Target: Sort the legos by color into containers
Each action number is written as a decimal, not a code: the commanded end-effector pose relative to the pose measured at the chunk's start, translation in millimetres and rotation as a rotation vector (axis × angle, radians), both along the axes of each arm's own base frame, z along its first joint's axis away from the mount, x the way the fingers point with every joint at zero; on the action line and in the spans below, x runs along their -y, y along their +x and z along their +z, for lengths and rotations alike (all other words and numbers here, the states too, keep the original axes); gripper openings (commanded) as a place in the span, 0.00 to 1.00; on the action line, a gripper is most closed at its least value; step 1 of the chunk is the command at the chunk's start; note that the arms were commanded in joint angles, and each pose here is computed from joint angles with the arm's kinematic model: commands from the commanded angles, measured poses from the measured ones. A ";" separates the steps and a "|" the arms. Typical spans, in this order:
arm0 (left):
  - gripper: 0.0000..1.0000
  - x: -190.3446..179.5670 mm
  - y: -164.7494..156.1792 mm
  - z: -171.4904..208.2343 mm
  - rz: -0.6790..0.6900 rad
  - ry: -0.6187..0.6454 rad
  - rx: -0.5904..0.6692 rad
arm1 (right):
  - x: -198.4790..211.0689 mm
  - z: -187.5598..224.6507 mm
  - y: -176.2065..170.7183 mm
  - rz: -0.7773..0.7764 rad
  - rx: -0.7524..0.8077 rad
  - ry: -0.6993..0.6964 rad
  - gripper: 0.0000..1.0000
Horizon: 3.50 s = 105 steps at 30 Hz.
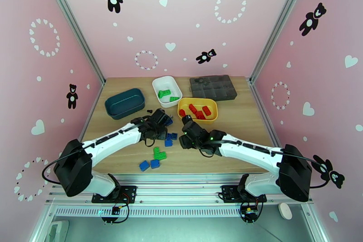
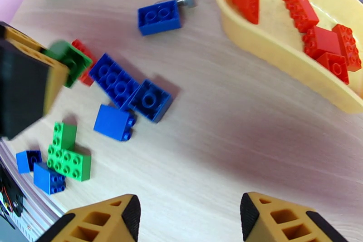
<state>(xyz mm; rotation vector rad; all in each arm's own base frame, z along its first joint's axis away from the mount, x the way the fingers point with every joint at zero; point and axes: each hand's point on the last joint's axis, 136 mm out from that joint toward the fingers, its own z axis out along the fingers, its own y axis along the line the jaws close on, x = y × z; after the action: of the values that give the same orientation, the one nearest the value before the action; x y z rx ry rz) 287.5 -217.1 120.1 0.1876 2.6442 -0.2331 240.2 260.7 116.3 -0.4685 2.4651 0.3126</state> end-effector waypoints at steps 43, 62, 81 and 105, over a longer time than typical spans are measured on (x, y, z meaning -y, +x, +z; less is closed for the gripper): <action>0.82 -19.6 84.0 40.4 0.150 -0.008 0.072 | -23.0 10.2 5.2 0.043 -0.044 0.101 0.69; 0.77 -32.6 -71.5 -75.0 0.228 -0.012 -0.199 | -10.1 -20.6 -8.2 0.031 -0.090 0.033 0.66; 0.47 -30.2 -79.9 -102.9 0.227 0.054 -0.249 | -5.6 -17.7 -8.3 0.016 -0.069 0.042 0.66; 0.31 -11.5 -14.7 -6.5 0.170 -0.101 -0.045 | -40.0 12.0 12.6 0.061 -0.018 0.134 0.66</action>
<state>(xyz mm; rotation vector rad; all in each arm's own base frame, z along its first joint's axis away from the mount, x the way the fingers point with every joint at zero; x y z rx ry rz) 252.7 -202.0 86.6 -0.1110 2.7317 -0.2436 239.9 279.7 107.4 -0.4801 2.4984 0.4273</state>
